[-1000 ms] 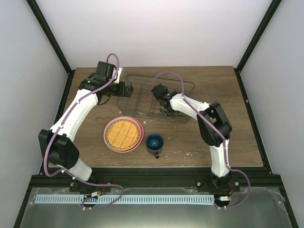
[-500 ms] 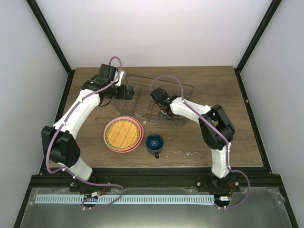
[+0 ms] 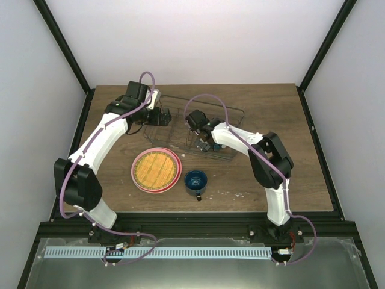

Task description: Load the mixed dishes into the dish rack

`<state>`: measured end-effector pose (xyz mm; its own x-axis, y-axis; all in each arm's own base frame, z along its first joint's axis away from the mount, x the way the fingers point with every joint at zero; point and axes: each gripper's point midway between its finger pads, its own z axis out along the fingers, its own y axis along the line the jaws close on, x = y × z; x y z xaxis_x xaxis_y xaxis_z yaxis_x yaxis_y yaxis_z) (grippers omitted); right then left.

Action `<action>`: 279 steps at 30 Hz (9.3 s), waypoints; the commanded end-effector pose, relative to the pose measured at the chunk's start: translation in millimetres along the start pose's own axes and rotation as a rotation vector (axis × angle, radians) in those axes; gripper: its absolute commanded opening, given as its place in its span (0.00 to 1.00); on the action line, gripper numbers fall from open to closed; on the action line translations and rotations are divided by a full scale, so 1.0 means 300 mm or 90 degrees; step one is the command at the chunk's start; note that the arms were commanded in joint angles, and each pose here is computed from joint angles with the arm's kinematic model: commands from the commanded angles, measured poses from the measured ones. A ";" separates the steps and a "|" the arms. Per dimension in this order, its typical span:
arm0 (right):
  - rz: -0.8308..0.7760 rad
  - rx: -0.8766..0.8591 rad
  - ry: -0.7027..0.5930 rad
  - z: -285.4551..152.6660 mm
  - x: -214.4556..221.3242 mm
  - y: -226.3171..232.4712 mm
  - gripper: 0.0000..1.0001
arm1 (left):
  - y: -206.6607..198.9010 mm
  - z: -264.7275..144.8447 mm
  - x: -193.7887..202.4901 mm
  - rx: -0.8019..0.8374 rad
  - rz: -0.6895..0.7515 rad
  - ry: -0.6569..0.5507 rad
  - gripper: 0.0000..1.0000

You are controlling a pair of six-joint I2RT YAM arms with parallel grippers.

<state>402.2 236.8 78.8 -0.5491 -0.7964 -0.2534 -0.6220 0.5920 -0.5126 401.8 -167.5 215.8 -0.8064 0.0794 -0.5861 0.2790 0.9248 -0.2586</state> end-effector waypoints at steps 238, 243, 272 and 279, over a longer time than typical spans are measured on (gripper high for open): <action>0.634 0.043 -0.064 -0.272 0.281 -0.762 1.00 | -0.421 0.112 0.733 0.047 0.295 0.402 0.79; 0.631 0.047 -0.055 -0.279 0.312 -0.743 1.00 | -0.418 0.169 0.753 0.045 0.306 0.415 0.65; 0.631 -0.104 -0.127 -0.321 0.238 -0.630 1.00 | -0.600 0.041 0.571 0.194 0.317 0.262 0.00; 0.651 -0.289 -0.255 -0.457 0.120 -0.578 1.00 | -0.514 -0.179 0.134 0.230 0.190 -0.049 0.00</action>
<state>424.5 93.5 233.4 -0.7791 0.0719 -0.6228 -0.0551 0.9817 0.1823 237.8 -302.5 175.3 -0.6840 0.5799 -0.4424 0.7146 0.6545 -0.2469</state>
